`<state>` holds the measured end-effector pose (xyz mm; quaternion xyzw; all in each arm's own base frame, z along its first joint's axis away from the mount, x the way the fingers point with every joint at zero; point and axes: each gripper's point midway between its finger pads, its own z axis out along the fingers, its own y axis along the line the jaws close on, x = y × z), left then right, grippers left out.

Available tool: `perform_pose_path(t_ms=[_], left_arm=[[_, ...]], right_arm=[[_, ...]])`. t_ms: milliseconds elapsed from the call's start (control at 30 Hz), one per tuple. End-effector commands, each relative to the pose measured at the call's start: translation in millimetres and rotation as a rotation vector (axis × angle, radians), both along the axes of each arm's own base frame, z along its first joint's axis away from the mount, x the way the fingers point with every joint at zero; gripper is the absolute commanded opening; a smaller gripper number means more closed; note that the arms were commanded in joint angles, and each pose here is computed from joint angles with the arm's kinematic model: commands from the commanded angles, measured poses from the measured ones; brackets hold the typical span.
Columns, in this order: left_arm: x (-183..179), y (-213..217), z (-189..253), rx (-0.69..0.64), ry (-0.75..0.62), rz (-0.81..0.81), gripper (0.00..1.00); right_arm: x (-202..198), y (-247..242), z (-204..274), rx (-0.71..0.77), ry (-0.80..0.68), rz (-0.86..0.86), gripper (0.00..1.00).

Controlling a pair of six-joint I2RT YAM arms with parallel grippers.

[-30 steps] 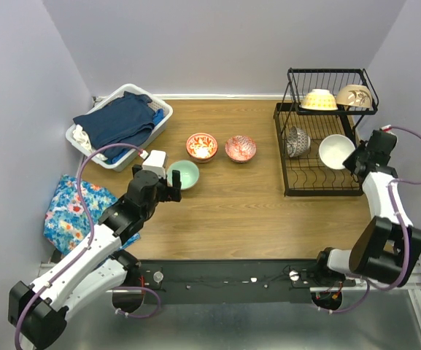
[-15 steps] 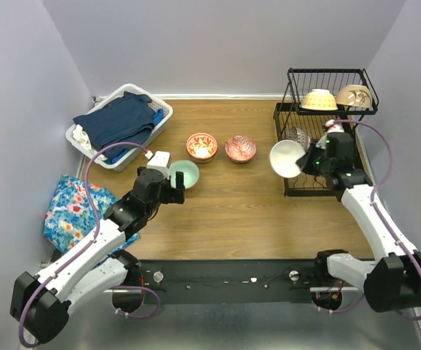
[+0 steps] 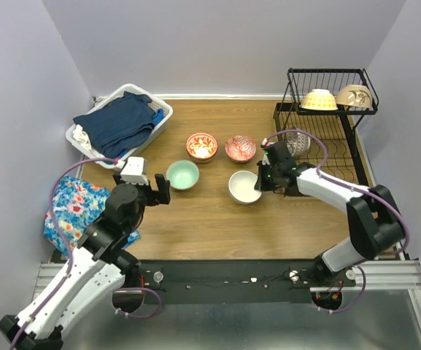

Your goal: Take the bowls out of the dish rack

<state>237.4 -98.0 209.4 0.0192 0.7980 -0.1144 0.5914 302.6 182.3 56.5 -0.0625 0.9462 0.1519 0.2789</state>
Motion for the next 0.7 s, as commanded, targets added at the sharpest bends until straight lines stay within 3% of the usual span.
perform_pose_path(t_ms=[0,333,567,667], left_arm=[[-7.9,21.1,-1.2,-0.025,-0.032,0.087,0.99],[0.5,23.8,-2.5,0.024,-0.042,0.109,0.99],[1.7,21.9,-3.0,0.029,-0.037,0.100,0.99],[1.8,20.7,-3.6,0.028,-0.039,0.094,0.99]], right_arm=[[33.0,48.7,11.5,0.048,-0.083,0.057,0.02],[52.7,101.4,-3.3,-0.038,-0.130,0.127,0.10],[51.4,85.1,-11.2,-0.145,-0.117,0.063,0.16],[49.5,73.8,-2.4,-0.181,-0.136,0.045,0.23]])
